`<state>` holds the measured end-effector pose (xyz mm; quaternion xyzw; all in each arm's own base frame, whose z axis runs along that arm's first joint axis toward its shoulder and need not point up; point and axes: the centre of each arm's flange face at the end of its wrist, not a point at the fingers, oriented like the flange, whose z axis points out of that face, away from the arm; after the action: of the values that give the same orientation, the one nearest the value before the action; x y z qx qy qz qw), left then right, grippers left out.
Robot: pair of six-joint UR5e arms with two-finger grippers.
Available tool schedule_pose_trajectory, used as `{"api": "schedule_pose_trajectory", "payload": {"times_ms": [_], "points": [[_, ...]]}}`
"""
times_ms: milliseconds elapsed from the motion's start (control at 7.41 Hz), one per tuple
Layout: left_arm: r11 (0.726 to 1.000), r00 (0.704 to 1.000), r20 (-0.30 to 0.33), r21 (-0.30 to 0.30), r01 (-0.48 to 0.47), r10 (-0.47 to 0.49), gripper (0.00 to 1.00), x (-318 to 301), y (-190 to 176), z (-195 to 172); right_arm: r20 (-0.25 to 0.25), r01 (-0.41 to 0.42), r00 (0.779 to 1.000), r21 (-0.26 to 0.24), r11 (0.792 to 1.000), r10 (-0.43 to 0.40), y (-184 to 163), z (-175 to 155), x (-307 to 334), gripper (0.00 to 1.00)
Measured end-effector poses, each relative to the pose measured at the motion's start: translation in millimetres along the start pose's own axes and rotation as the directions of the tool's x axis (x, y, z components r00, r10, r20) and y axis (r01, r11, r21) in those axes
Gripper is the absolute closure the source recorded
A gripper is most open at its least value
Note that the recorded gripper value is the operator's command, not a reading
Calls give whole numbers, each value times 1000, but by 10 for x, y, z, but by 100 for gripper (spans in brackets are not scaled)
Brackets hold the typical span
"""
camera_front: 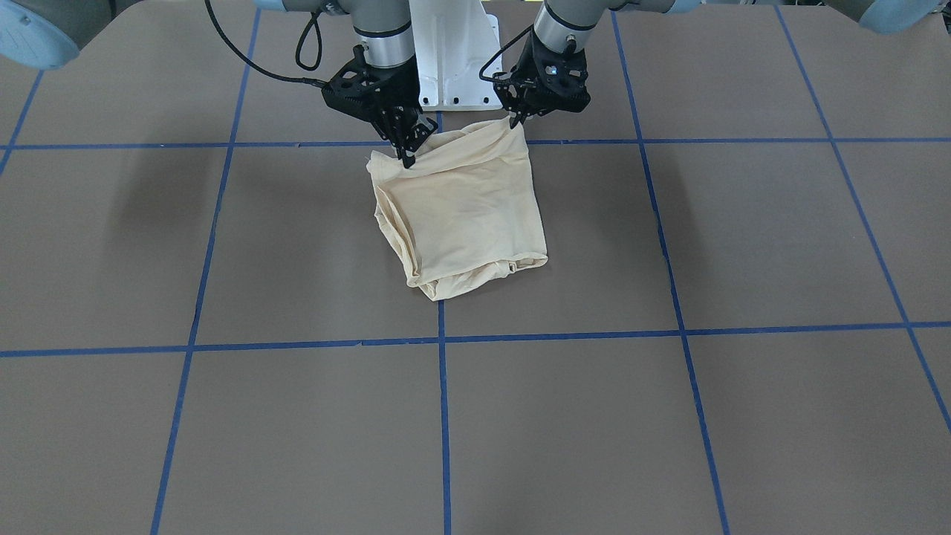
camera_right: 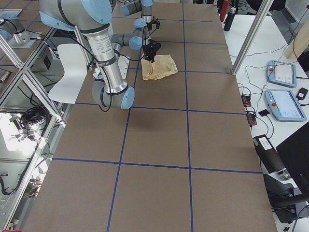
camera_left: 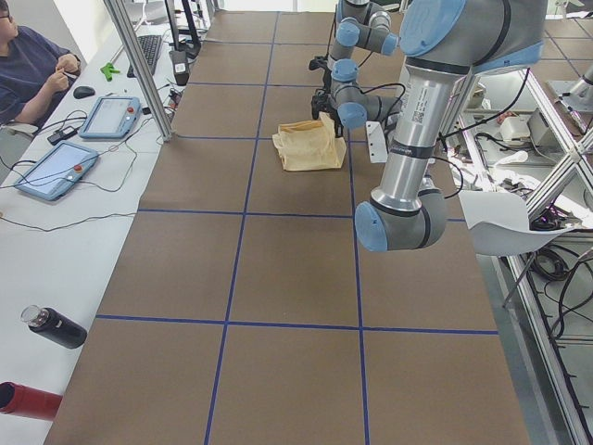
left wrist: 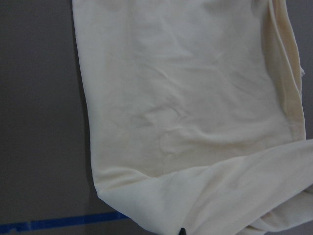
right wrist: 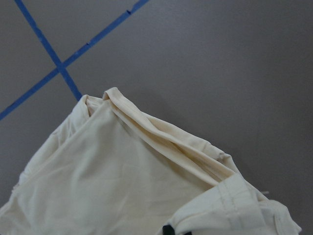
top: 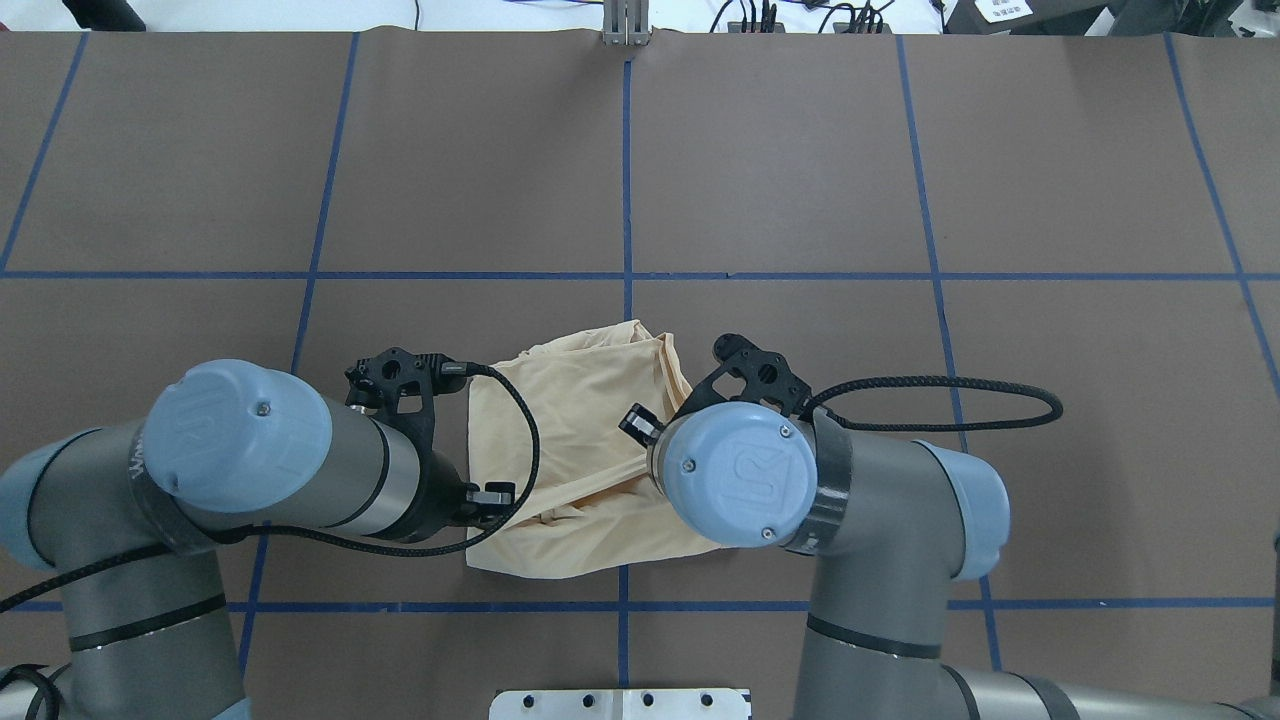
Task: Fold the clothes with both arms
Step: 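Lift the near end with both grippers and fold it away from the robot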
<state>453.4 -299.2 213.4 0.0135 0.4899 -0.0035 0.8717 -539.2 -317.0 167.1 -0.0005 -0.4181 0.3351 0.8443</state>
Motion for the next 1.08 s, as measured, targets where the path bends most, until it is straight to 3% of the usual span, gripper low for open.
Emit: {"api": "schedule_pose_trajectory", "payload": {"times_ms": [540,1080], "points": [[993,999,51,115,5,-11,100,-8,-472,123,-4,22,1000,55,998,-22,-237,205,-554,100],[984,992,126,174,-39,17,100,-177,-1031,401,26,40,999,68,997,-41,-409,760,-720,100]]}}
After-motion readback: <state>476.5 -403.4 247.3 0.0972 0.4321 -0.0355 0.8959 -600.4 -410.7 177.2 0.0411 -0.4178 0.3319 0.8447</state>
